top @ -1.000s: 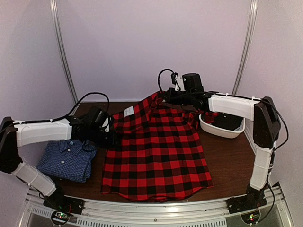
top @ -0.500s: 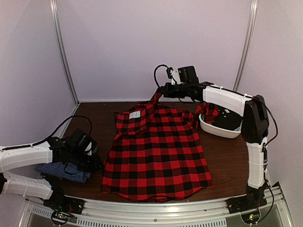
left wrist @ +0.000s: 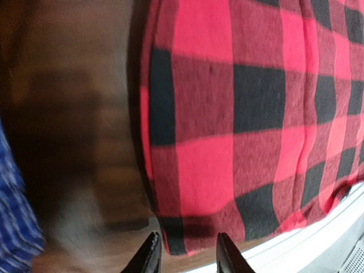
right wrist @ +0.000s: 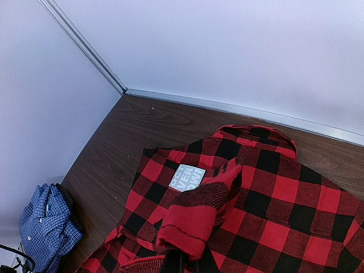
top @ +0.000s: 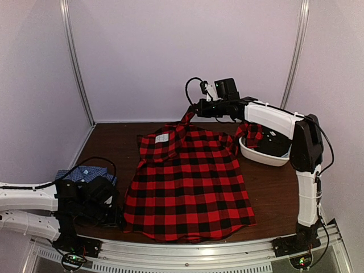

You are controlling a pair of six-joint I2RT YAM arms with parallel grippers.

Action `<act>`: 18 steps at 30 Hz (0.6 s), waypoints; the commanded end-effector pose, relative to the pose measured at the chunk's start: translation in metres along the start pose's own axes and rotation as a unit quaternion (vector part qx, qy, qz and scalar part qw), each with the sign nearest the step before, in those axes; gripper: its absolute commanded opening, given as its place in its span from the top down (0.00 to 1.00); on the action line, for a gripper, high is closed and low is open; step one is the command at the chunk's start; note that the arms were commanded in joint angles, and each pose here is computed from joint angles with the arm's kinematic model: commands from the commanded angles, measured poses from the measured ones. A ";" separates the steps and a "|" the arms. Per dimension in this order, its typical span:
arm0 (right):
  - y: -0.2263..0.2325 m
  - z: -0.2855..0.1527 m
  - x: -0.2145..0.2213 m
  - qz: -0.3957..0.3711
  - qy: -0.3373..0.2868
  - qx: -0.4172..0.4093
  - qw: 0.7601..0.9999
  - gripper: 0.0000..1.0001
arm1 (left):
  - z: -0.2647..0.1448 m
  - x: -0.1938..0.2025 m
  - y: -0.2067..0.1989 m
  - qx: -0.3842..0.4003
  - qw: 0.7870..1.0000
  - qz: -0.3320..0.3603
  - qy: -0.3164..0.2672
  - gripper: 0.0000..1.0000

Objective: Fold and stack the long sleeve shirts
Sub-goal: Pick up the shirt from the center of the board.

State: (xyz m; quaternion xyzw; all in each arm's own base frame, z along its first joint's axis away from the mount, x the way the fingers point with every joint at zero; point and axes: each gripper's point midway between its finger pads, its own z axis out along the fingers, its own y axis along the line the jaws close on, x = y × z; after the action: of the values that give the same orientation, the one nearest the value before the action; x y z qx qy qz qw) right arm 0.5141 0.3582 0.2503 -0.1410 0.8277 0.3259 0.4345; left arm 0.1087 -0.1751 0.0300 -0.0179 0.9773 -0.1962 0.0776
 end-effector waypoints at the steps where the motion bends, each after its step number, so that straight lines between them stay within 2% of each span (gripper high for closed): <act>1: 0.007 -0.011 -0.017 -0.012 -0.016 -0.010 1.000 1.00 | 0.002 0.017 0.007 -0.021 0.999 -0.038 0.004 0.66; 9: 0.009 -0.016 -0.016 -0.013 -0.018 -0.013 1.000 1.00 | 0.006 0.029 0.007 -0.046 0.998 -0.041 0.014 0.71; 12: 0.010 -0.017 -0.015 -0.011 -0.017 -0.015 1.000 1.00 | 0.004 0.019 0.011 -0.065 0.996 -0.051 -0.015 0.72; 18: 0.012 -0.021 -0.016 -0.013 -0.018 -0.018 1.000 1.00 | 0.007 0.017 0.011 -0.073 0.996 -0.054 -0.020 0.73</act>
State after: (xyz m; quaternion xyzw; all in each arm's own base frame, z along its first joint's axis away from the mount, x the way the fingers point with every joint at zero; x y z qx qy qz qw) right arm 0.5101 0.3578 0.2421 -0.1434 0.8321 0.3267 0.4246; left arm 0.0863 -0.1695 0.0153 -0.0666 0.9853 -0.1412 0.0694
